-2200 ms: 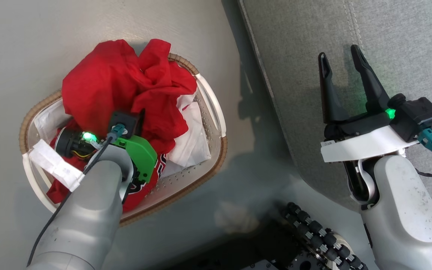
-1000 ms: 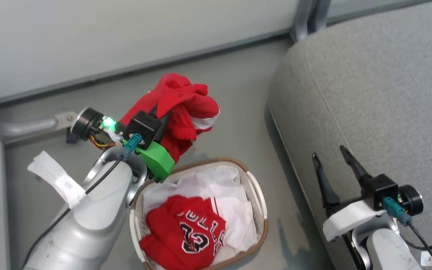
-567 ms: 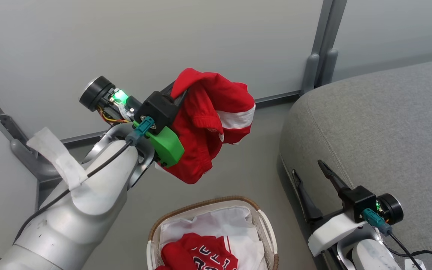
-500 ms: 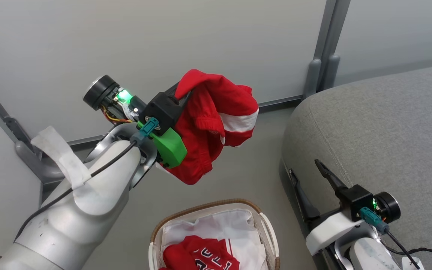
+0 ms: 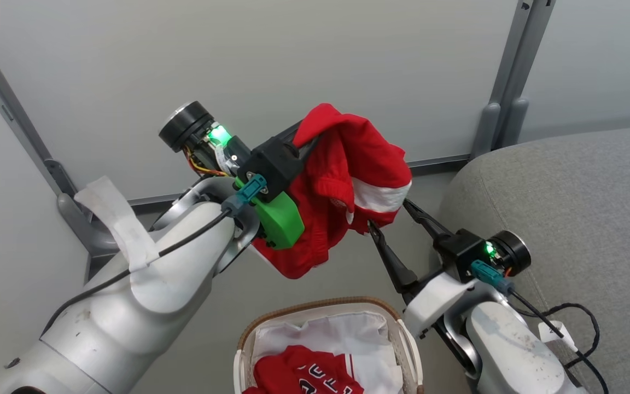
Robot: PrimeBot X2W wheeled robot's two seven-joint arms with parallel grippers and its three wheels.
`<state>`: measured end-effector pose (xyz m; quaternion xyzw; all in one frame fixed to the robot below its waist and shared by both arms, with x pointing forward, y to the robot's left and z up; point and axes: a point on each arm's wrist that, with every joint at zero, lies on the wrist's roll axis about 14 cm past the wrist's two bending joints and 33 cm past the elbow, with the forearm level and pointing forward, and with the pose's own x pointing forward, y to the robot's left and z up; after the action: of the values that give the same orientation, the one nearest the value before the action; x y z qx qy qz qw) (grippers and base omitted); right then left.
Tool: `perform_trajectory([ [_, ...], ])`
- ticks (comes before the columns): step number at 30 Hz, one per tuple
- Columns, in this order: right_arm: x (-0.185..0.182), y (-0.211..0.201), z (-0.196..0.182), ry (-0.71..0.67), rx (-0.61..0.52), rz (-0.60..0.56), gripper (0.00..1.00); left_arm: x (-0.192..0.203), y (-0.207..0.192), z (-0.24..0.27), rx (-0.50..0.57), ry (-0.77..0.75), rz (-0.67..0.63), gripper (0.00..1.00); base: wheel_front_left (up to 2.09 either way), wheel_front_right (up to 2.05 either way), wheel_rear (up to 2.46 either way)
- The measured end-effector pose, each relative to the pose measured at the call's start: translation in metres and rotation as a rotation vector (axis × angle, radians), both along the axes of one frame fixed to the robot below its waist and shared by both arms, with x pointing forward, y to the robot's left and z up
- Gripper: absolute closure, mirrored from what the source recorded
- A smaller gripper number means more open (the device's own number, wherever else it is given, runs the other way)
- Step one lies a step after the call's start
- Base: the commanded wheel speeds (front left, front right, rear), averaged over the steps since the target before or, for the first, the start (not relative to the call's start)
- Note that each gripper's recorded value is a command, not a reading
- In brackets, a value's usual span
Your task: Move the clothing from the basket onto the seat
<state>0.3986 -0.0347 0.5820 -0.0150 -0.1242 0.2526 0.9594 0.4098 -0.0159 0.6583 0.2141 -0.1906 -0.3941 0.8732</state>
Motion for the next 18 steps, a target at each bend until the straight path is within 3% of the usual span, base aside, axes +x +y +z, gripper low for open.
perform_trajectory([
  [6, 0.009, 0.02, 0.009, -0.017, -0.03, 0.055, 0.0, -0.009, -0.003, -0.002, 0.001, 0.006, -0.022, 1.0, 0.0, 0.0, 0.0],
  [7, 0.01, 0.022, 0.01, -0.018, -0.03, 0.062, 0.58, -0.01, -0.003, -0.002, -0.003, 0.007, -0.026, 1.0, 0.0, 0.0, 0.0],
  [8, 0.011, 0.024, 0.012, -0.019, -0.031, 0.067, 0.75, -0.011, -0.003, -0.002, -0.004, 0.009, -0.026, 1.0, 0.0, 0.0, 0.0],
  [9, 0.012, 0.025, 0.012, -0.02, -0.031, 0.069, 0.82, -0.012, -0.003, -0.002, -0.007, 0.012, -0.026, 1.0, 0.0, 0.0, 0.0],
  [10, 0.012, 0.026, 0.013, -0.02, -0.031, 0.07, 1.0, -0.012, -0.002, -0.003, -0.013, 0.017, -0.026, 1.0, 0.0, 0.0, 0.0],
  [18, 0.014, 0.02, 0.012, -0.01, -0.025, 0.057, 1.0, -0.013, 0.001, -0.019, -0.078, 0.085, -0.005, 1.0, 0.0, 0.0, 0.0],
])
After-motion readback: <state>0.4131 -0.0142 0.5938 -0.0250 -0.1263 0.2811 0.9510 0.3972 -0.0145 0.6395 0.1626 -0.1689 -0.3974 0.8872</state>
